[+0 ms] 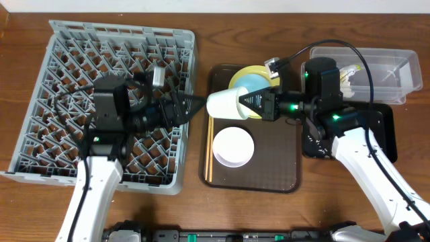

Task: Sort waste into correct bins and load items into the dishwasher
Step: 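Hand the pink bowl from the right gripper to the left gripper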

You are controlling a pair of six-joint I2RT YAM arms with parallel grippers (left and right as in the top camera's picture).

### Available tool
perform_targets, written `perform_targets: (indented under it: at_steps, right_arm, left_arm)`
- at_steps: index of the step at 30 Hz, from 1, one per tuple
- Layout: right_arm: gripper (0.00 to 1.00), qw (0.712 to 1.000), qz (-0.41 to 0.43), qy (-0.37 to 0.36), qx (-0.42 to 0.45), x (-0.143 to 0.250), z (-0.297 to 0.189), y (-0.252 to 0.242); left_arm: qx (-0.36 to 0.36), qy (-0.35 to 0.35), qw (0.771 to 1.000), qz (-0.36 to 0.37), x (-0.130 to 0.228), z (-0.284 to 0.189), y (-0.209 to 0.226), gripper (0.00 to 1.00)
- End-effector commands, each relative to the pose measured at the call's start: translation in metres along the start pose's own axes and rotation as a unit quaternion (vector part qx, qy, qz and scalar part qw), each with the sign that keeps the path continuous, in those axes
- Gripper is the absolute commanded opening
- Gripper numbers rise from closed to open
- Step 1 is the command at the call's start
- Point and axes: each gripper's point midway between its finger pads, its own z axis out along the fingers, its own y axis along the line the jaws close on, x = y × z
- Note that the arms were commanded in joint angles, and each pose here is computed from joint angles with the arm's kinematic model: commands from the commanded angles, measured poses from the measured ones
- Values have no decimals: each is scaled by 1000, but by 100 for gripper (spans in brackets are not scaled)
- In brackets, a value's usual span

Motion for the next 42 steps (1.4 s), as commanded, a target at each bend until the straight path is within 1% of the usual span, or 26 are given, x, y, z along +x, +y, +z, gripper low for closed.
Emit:
perform_targets:
  at_steps: [1, 6, 12, 15, 18, 22, 23, 25, 27, 32, 35, 38, 42]
  right_arm:
    - [1, 997, 21, 25, -71, 4, -2, 22]
    - [1, 994, 10, 21, -107, -3, -4, 38]
    - [1, 993, 8, 22, -117, -4, -5, 42]
    - [1, 993, 12, 22, -117, -4, -5, 42]
    - [1, 993, 9, 19, -120, -6, -5, 43]
    - [1, 992, 0, 9, -126, -13, -6, 48]
    - [1, 992, -3, 5, -128, -15, -7, 49]
    - [1, 991, -5, 3, -130, -17, -7, 50]
    - [1, 991, -6, 2, -130, -17, -7, 51]
    - [1, 991, -5, 2, -130, -17, -7, 51]
    - [1, 991, -5, 3, -131, -17, -7, 51]
    - [1, 991, -4, 3, -130, -16, -7, 50]
    - [1, 991, -4, 6, -134, -15, -7, 52]
  left_arm:
    - [134, 73, 988, -29, 7, 0, -41, 98]
    - [172, 93, 981, -15, 7, 7, -57, 98]
    - [211, 115, 970, 25, 16, 15, -87, 98]
    - [224, 125, 966, 29, 21, 18, -99, 97]
    - [228, 135, 964, 29, 26, 21, -103, 93]
    - [230, 139, 963, 29, 29, 22, -105, 91]
    - [231, 140, 963, 29, 29, 22, -105, 87]
    - [230, 139, 963, 29, 29, 22, -105, 84]
    - [230, 139, 963, 29, 29, 22, -105, 84]
    - [230, 139, 963, 29, 29, 22, -105, 79]
    - [231, 138, 963, 34, 29, 22, -105, 72]
    - [232, 133, 962, 49, 28, 22, -105, 68]
    - [232, 129, 962, 58, 28, 23, -104, 68]
